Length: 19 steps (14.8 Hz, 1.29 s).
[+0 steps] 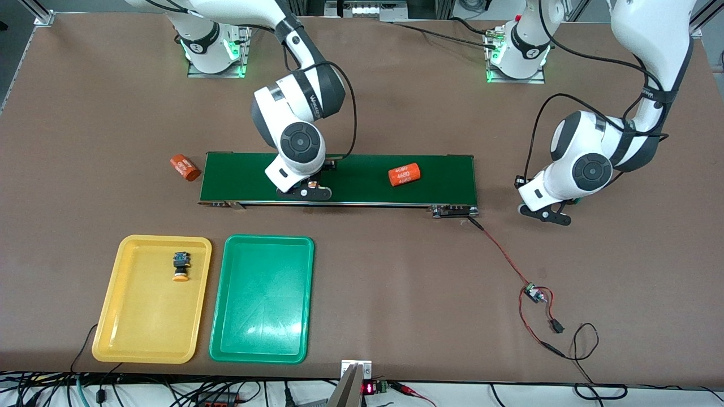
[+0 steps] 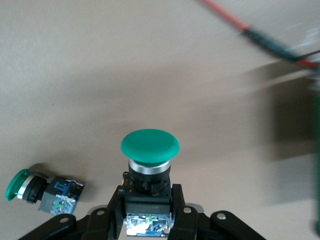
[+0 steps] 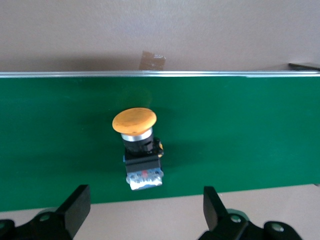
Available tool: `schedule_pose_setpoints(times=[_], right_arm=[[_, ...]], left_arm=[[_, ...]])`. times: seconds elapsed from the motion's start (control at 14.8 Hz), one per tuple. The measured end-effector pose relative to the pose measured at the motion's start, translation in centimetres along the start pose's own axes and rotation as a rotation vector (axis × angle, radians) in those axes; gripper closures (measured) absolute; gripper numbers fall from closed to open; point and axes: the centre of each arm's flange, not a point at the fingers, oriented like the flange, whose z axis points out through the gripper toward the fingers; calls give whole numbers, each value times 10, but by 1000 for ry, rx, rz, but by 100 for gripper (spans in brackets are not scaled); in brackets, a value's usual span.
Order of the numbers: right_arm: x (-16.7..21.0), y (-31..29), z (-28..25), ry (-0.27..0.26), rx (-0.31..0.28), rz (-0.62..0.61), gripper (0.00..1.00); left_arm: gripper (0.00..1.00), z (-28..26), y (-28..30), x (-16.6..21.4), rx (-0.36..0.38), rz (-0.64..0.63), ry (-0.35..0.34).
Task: Sort buttons by color to trays
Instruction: 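Place the yellow button in the yellow tray while the left places the green button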
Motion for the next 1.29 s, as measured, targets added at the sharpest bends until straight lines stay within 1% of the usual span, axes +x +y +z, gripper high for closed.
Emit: schedule_pose_setpoints(times=[0.14, 0.27, 0.34, 0.41, 0.47, 0.54, 0.75, 0.81, 0.95, 1.02, 1.08, 1.29], right_arm=[[-4, -3, 23, 14, -2, -3, 0], [-4, 0, 38, 23, -2, 3, 0], [-3, 4, 42, 22, -4, 9, 4], [-1, 7, 44, 23, -5, 16, 4], [1, 11, 44, 23, -5, 22, 13], [3, 14, 44, 23, -4, 28, 24], [11, 25, 43, 22, 0, 49, 54], [13, 28, 41, 22, 3, 55, 58], [16, 34, 32, 33, 14, 66, 58], [20, 40, 22, 48, 24, 76, 58], [26, 49, 7, 69, 36, 93, 58], [52, 92, -49, 130, 66, 169, 58]], left_arm=[[59, -21, 38, 2, -64, -31, -8], [59, -29, 86, -1, -98, -45, -10], [59, -31, 109, -3, -112, -60, -14], [59, -31, 133, -5, -126, -73, -17], [59, -30, 152, -7, -137, -80, -15], [59, -28, 168, -9, -142, -78, -11], [59, -18, 190, -8, -148, -61, 4], [59, -13, 192, -7, -153, -59, 7], [59, 0, 193, -5, -161, -61, -2], [59, 5, 192, -4, -166, -64, -2], [55, 7, 192, -3, -170, -68, -1], [29, -2, 188, 1, -175, -84, 24]])
